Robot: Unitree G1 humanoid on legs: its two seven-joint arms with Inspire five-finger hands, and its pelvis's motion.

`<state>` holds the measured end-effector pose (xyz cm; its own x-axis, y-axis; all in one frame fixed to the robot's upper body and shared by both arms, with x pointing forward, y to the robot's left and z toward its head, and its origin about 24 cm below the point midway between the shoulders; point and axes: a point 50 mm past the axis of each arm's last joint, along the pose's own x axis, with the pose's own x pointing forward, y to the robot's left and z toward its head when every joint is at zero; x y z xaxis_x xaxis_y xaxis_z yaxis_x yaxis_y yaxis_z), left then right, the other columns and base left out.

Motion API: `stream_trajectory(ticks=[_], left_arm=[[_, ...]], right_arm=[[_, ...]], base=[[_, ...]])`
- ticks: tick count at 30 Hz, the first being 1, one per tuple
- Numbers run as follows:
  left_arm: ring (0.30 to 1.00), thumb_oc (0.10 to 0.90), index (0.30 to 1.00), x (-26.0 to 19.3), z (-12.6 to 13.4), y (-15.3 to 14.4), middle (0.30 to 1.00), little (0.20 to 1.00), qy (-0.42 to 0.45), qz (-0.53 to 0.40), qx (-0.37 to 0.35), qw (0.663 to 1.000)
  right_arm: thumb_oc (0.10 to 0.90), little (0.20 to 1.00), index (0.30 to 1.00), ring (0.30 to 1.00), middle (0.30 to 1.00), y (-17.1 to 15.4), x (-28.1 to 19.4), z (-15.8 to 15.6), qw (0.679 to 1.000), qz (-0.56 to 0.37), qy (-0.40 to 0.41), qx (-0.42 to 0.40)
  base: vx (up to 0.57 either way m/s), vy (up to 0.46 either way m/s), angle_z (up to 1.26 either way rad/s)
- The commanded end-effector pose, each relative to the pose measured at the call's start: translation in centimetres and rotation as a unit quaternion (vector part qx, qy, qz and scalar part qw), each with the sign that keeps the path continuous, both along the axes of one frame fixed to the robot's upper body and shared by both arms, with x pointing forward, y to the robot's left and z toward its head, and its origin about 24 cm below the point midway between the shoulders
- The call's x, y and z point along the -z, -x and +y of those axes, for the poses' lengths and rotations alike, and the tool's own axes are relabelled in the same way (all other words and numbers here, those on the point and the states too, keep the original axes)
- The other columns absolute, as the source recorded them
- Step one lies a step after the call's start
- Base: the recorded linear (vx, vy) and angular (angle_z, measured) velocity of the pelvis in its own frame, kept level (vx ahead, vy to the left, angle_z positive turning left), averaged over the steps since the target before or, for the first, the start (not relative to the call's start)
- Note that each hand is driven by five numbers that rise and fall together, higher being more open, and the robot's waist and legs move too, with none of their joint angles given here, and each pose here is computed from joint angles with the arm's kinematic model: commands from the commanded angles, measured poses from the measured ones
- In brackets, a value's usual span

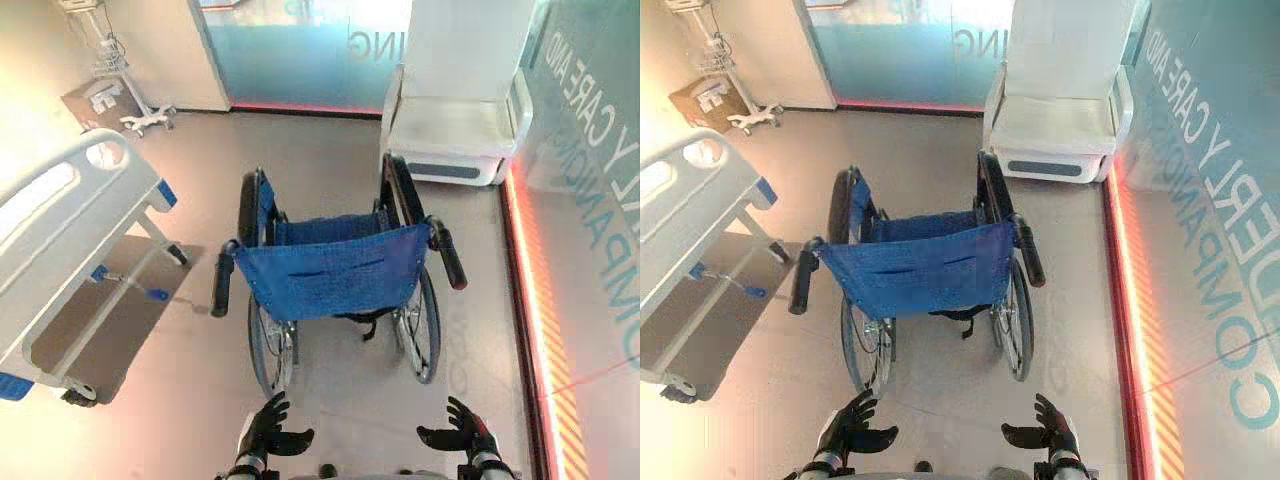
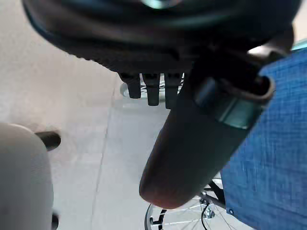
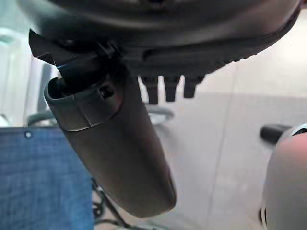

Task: Push the wheelchair next to the bed

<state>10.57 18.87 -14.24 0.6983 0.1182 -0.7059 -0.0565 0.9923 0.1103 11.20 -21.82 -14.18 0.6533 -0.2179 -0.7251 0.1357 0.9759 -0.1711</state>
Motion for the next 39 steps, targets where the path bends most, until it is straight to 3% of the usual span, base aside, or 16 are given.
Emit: stream_trajectory(ticks=[1,18,22,27,32,39], left_arm=[[0.9,0.8,0.9,-1.0,0.0,-2.2,0.9,0.9,-0.02,-0.047,0.002,0.999],[0.9,0.8,0.9,-0.8,-0.1,-2.0,0.9,0.9,-0.022,-0.033,0.018,0.999],[0.9,0.8,0.9,-1.7,1.4,-3.0,0.9,0.9,-0.019,-0.065,-0.08,0.995],[0.9,0.8,0.9,-4.4,5.0,-4.4,0.9,0.9,-0.031,-0.156,-0.216,0.963],[0.9,0.8,0.9,-7.5,8.1,-5.5,0.9,0.9,-0.05,-0.237,-0.259,0.935],[0.9,0.8,0.9,-12.9,11.8,-6.9,0.9,0.9,-0.097,-0.355,-0.34,0.865]], right_arm=[[0.8,0.9,0.9,0.9,0.9,-2.3,-1.0,1.2,0.998,-0.058,-0.031,-0.002],[0.8,0.9,0.9,0.9,0.9,-2.7,-1.4,0.8,0.997,-0.069,-0.025,-0.004],[0.8,0.9,0.9,0.9,0.9,-4.2,-2.8,-0.1,0.993,-0.111,0.002,0.035],[0.8,0.9,0.9,0.9,0.9,-6.5,-6.0,-2.4,0.973,-0.198,0.012,0.117],[0.8,0.9,0.9,0.9,0.9,-7.9,-9.5,-4.6,0.947,-0.284,0.032,0.148],[0.8,0.9,0.9,0.9,0.9,-9.7,-14.5,-7.2,0.902,-0.395,0.063,0.165]], base=[[0.32,-0.001,-0.19],[0.0,-0.001,0.0],[0.0,0.0,0.0],[-0.01,-0.02,0.0],[0.0,0.0,0.0],[0.0,0.009,0.01]])
